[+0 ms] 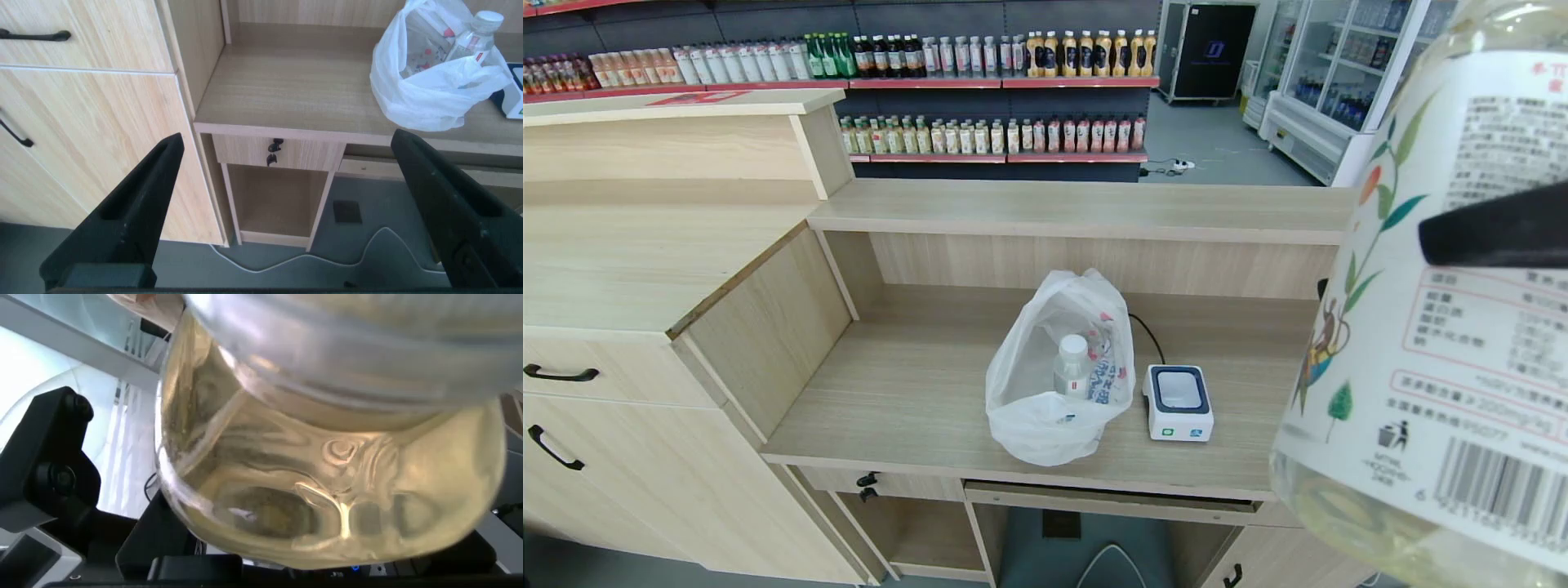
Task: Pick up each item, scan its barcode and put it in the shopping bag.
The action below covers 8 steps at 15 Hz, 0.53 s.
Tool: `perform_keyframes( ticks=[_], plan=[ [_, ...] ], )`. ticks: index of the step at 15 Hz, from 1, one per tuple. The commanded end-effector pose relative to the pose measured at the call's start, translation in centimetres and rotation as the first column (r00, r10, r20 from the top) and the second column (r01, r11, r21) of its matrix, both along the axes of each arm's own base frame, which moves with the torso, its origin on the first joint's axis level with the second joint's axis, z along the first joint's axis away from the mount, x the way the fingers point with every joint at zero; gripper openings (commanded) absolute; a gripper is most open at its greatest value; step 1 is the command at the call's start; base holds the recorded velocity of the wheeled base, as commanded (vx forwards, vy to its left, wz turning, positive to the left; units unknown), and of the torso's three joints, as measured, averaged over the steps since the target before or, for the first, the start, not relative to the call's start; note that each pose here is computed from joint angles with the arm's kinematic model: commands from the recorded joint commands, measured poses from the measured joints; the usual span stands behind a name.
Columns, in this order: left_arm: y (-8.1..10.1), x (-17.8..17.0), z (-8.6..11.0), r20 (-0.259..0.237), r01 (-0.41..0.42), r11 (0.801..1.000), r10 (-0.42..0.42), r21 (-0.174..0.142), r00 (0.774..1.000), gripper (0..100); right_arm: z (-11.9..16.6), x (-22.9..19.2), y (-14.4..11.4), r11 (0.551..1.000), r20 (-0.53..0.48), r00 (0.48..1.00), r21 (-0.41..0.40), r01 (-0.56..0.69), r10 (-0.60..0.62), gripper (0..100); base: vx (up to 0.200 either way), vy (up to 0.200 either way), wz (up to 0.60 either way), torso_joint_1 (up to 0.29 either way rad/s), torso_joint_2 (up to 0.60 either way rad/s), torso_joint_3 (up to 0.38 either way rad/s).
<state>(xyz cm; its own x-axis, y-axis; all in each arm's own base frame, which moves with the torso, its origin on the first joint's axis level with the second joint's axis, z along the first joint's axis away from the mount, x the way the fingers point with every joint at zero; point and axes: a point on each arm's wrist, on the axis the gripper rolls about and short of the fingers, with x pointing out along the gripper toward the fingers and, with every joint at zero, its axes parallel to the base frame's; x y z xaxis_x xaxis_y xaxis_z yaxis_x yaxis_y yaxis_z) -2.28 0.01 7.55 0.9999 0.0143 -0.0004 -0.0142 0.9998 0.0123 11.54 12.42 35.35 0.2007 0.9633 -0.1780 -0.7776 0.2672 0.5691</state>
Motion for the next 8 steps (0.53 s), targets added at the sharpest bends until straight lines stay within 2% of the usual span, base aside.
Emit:
perform_keyframes(
  ticks=[1, 8],
  plan=[
    [0.00, 0.00, 0.00, 0.000, -0.001, 1.000, 0.001, 0.000, 1.000, 100, 0.14, -0.29, -0.08, 1.000, 0.007, 1.000, 0.006, -0.010, 0.010, 0, 0.000, 0.000, 0.00, 0.000, 0.00, 0.000],
    [0.00, 0.00, 0.00, 0.000, -0.001, 1.000, 0.001, 0.000, 1.000, 100, 0.41, -1.03, -0.09, 0.999, 0.031, 0.999, 0.016, -0.046, 0.045, 0, 0.000, 0.000, 0.00, 0.000, 0.00, 0.000]
  ],
)
